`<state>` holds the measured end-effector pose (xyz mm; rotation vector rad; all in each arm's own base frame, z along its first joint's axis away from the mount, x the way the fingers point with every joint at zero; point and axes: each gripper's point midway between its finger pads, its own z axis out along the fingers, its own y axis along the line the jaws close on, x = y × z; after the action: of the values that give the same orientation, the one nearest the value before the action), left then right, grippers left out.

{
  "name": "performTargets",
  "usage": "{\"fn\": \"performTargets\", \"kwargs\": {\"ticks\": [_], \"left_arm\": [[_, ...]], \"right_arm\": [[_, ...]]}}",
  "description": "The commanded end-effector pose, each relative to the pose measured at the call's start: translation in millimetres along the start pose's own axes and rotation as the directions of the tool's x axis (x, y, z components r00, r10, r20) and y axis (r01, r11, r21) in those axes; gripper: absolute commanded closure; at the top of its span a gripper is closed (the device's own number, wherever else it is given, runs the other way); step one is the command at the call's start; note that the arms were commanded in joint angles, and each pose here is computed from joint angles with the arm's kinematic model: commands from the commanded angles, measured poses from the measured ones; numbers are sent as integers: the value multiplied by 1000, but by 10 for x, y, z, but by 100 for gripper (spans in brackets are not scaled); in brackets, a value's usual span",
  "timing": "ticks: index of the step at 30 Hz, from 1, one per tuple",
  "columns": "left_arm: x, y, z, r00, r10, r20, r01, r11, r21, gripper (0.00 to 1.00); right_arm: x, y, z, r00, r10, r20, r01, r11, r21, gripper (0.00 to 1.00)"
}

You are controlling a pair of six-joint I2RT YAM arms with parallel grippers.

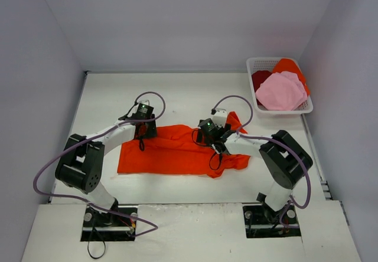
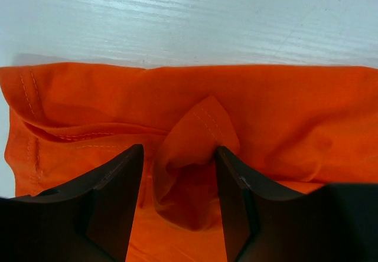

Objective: Fold and stack the t-shirts
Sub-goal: Fold the tshirt

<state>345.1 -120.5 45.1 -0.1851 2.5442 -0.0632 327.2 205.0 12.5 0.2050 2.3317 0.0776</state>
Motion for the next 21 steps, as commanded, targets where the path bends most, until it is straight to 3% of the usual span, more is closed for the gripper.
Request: {"fn": "performTargets", "kwargs": {"ticks": [1, 10, 13, 21], "left_arm": [[-200, -98, -168, 995, -61, 76, 57, 997, 58, 54], [-104, -11, -162, 997, -60, 54, 59, 998, 21, 81], [-125, 91, -215, 996, -60, 68, 62, 998, -30, 100], [-150, 327, -439, 993, -56, 102, 69, 990, -124, 100]], "right_arm": [[192, -84, -5, 998, 0, -58, 2, 1000, 21, 19], [198, -111, -6, 998, -6, -55, 7, 1000, 29, 19], [214, -118, 2, 998, -5, -59, 7, 999, 32, 19], [233, -118, 23, 998, -6, -64, 8, 999, 37, 19]]}}
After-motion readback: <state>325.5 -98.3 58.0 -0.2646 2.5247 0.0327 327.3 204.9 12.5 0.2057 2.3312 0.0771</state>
